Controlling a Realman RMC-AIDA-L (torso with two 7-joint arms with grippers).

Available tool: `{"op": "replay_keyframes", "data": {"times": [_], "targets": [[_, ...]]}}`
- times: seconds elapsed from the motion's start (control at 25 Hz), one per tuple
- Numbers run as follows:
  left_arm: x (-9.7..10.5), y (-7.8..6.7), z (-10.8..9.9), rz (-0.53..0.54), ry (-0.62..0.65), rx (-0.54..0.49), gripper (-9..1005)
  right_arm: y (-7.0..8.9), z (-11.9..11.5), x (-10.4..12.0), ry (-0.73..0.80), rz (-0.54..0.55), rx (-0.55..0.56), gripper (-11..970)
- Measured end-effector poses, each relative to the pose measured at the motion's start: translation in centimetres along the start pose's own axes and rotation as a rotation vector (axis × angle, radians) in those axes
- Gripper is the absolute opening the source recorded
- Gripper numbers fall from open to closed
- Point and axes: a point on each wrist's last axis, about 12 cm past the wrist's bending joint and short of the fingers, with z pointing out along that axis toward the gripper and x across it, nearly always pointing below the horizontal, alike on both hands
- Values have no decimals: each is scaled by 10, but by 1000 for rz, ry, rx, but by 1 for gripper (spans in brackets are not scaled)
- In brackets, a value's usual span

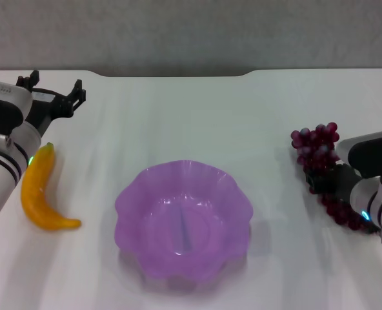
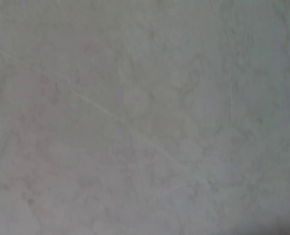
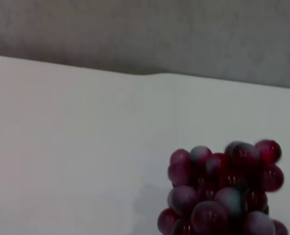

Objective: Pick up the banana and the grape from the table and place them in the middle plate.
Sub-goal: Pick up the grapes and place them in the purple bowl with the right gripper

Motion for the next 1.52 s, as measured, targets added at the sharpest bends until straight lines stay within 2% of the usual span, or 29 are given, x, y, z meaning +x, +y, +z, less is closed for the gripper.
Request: {"op": "replay_keyframes", "data": {"times": [0.16, 0.36, 0.88, 1.52], "targets": [[0, 0, 0, -1, 0, 0, 893, 1, 0, -1, -12, 7, 0, 449], [3, 2, -2, -1, 9, -5, 893, 12, -8, 1, -93, -1, -18, 448], [5, 3, -3, 0, 11, -8, 893, 14, -16, 5, -190, -6, 1, 445], [15, 10, -12, -3, 33, -26, 893, 43, -31, -6, -363, -44, -65, 439]]}}
